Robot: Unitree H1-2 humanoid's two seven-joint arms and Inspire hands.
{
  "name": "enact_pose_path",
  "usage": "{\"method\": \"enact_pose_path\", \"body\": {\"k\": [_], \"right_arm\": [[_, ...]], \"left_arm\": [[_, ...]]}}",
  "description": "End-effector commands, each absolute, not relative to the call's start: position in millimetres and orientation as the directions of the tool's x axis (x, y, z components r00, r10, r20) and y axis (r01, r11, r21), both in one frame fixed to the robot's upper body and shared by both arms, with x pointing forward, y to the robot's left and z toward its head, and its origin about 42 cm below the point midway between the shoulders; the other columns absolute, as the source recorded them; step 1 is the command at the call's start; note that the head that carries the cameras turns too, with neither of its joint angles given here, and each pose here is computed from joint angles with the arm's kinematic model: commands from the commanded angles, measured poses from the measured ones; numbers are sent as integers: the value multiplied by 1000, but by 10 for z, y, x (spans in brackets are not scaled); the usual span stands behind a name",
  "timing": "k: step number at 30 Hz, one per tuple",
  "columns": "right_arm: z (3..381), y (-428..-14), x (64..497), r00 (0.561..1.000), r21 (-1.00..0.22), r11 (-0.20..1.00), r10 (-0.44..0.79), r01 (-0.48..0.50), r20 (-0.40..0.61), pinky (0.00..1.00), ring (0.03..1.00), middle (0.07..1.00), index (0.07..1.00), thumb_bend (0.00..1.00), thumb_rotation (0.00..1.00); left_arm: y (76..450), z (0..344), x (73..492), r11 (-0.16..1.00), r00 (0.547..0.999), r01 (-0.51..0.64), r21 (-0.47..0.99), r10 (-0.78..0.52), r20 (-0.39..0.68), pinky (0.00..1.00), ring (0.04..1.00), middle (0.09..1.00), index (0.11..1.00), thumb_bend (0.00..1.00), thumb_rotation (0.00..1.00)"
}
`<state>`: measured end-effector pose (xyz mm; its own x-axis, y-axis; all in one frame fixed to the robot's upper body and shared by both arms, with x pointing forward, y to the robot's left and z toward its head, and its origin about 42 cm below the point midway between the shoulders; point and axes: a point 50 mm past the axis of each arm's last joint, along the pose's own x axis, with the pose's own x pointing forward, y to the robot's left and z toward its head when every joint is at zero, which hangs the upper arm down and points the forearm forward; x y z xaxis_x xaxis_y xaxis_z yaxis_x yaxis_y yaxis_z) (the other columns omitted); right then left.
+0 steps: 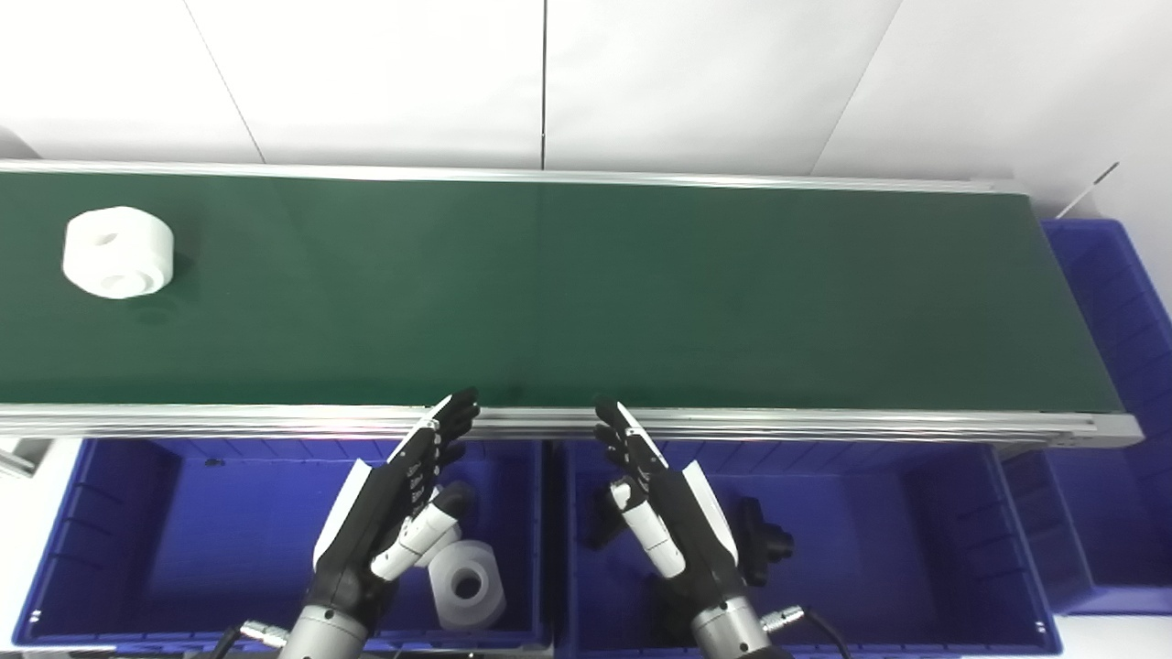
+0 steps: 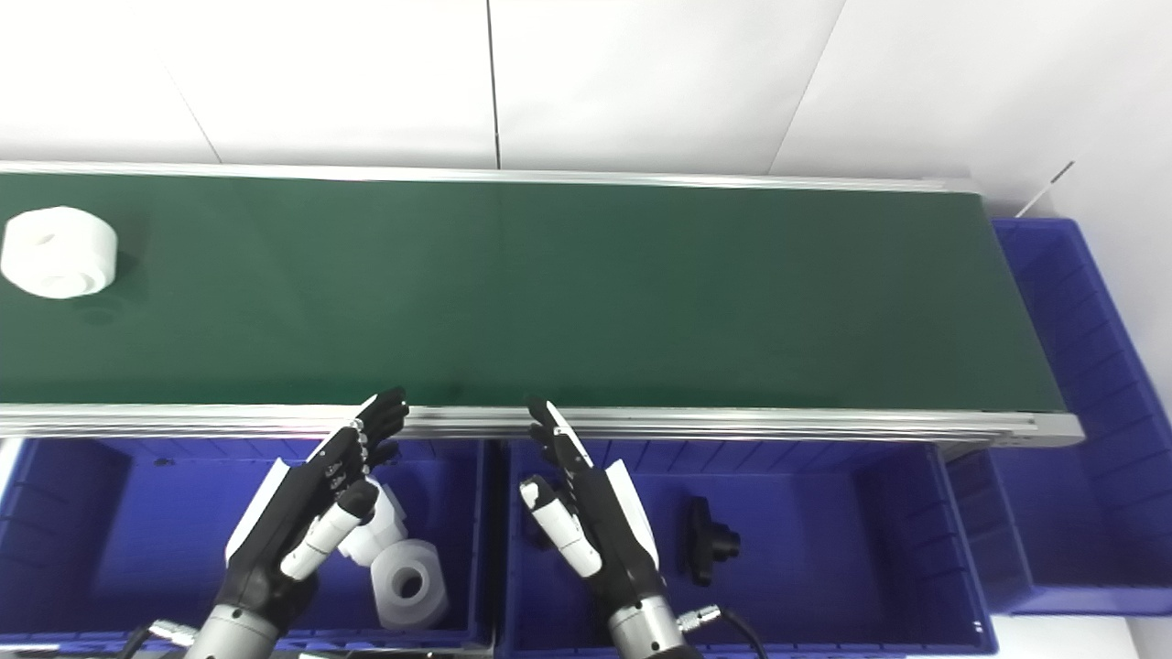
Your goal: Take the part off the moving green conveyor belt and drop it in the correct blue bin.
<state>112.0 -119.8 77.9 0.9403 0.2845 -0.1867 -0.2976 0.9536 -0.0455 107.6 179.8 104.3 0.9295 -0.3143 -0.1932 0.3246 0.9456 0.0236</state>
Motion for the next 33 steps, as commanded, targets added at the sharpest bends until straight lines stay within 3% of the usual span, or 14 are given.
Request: {"method": "enact_pose_path", "body": {"k": [1, 7, 15, 23, 33], "right_arm": [[896, -1115, 1155, 947, -19, 955, 291, -296, -137, 943, 945, 966, 959, 828, 1000], [878, -1131, 1132, 946, -25, 954, 291, -297, -141, 938, 935, 962, 961, 834, 1000], [769, -1264, 1047, 948, -28, 955, 289, -295, -137, 924, 925, 960, 963, 813, 1000], [629, -1400, 991, 946, -36, 955, 286, -295, -154, 919, 916, 955, 968, 835, 1000], [498, -1502, 973, 943, -32, 954, 289, -298, -164, 905, 910, 952, 961, 873, 1000]], "left_arm": [[1793, 1119, 1082, 944, 934, 330, 29, -322, -158, 933, 949, 927, 910, 763, 811], [1779, 1104, 1058, 946, 935, 324, 19, -317, -156, 942, 950, 926, 913, 740, 803], [1666, 973, 994, 950, 940, 309, 40, -298, -164, 865, 908, 896, 883, 773, 799], [1566, 797, 975, 948, 938, 318, 3, -314, -146, 880, 899, 897, 868, 767, 735], [1481, 727, 964, 946, 935, 320, 58, -305, -183, 822, 870, 868, 844, 857, 755]]}}
